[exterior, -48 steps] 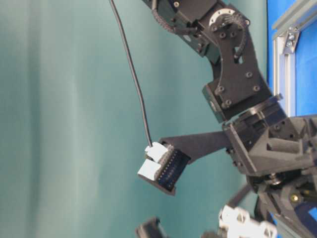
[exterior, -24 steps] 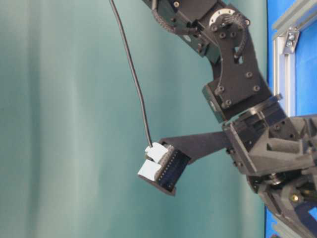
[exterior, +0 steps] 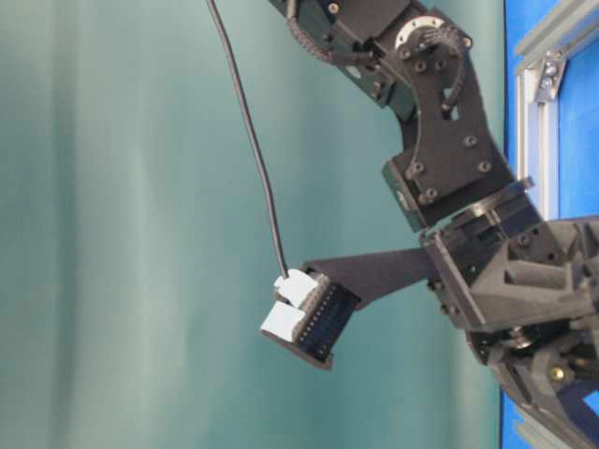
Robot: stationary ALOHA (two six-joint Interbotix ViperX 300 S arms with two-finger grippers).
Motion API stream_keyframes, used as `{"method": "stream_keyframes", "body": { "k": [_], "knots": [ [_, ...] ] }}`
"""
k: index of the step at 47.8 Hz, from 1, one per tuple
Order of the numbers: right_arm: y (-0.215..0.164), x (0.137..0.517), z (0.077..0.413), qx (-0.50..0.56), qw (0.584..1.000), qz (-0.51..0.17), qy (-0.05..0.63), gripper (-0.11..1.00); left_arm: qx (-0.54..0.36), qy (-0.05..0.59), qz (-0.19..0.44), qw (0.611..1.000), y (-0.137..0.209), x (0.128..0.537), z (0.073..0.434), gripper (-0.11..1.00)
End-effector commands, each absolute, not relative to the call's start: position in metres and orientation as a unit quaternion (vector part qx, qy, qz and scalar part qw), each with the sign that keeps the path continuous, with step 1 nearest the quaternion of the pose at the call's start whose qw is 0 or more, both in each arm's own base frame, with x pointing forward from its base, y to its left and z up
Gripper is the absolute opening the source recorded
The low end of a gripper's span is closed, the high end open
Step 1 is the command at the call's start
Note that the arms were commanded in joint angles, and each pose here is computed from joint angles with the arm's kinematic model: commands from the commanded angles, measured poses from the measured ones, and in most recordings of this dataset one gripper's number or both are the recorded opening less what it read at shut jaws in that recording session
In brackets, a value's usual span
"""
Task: Insert the wire through the string loop located on the left side.
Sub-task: 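Move the open left gripper to the plug emerging from the loop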
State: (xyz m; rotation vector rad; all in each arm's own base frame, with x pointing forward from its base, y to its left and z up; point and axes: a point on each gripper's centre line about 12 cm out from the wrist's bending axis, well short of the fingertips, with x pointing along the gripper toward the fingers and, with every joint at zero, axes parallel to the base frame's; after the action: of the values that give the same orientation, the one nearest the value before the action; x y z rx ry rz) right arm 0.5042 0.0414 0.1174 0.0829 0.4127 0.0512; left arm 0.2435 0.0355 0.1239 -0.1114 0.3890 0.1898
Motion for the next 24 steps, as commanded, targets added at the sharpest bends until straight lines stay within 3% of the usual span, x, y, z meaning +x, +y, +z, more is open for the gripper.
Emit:
{"method": "stream_keyframes", "body": {
  "k": [1,17,24],
  "knots": [
    [0.041,0.507,0.132,0.044,0.981,0.025,0.188,0.00,-0.053,0.173,0.064,0.981,0.021,0.244,0.133,0.00],
    [0.041,0.507,0.133,0.044,0.981,0.025,0.187,0.00,-0.038,0.137,-0.056,0.988,-0.036,0.232,0.153,0.00],
    [0.041,0.507,0.133,0.044,0.981,0.025,0.187,0.00,-0.034,0.138,-0.082,0.986,-0.048,0.231,0.153,0.00]
  ]
}}
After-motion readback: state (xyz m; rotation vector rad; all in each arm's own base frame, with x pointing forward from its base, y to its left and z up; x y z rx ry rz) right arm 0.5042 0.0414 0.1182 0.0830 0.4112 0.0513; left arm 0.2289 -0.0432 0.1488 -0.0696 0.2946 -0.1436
